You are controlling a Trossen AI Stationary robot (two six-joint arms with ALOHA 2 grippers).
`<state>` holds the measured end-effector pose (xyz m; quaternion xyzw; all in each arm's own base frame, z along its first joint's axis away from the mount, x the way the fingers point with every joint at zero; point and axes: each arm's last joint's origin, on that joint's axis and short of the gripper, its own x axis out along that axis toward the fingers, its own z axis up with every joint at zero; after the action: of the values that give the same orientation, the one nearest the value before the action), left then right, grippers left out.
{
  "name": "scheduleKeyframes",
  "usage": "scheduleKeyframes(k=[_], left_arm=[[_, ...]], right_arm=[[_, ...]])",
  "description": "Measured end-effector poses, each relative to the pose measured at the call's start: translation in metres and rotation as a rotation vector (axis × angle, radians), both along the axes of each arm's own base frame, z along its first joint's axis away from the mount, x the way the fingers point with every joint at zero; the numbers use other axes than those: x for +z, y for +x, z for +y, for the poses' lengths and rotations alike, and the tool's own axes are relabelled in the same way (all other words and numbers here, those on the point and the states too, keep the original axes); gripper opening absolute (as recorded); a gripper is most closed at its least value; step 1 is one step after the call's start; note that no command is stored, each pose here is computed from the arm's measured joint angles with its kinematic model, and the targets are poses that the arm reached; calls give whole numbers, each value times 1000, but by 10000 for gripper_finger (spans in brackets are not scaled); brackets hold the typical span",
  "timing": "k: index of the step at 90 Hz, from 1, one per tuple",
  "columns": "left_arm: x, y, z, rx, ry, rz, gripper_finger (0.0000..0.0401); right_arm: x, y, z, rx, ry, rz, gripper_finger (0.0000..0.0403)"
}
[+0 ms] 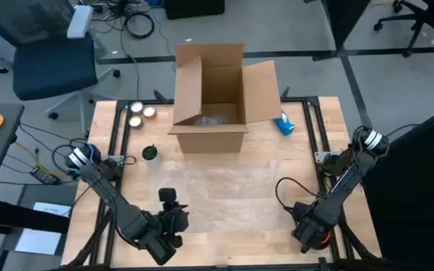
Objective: Wrap mug
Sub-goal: Put the black cup on the transparent bubble wrap
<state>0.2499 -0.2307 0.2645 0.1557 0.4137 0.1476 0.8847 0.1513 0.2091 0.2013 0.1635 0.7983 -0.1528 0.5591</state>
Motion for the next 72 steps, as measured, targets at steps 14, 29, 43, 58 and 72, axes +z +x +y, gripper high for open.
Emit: scheduleKeyframes(k=[14,29,43,58,72], left_arm=[[0,-1,1,1,13,11,106],[-1,-2,1,19,-28,31,106],[-4,-1,2,62,-151,98,106],[-5,-2,3,76,-194,141,106],[-6,-4,2,116,-255,174,106]], right_arm=[[36,17,-1,-21,29,-123,2],[74,37,-9,5,-34,-322,1],[86,77,-20,31,-118,-699,1],[85,130,-33,126,-93,-1093,1],[72,171,-57,159,-158,-1241,0]])
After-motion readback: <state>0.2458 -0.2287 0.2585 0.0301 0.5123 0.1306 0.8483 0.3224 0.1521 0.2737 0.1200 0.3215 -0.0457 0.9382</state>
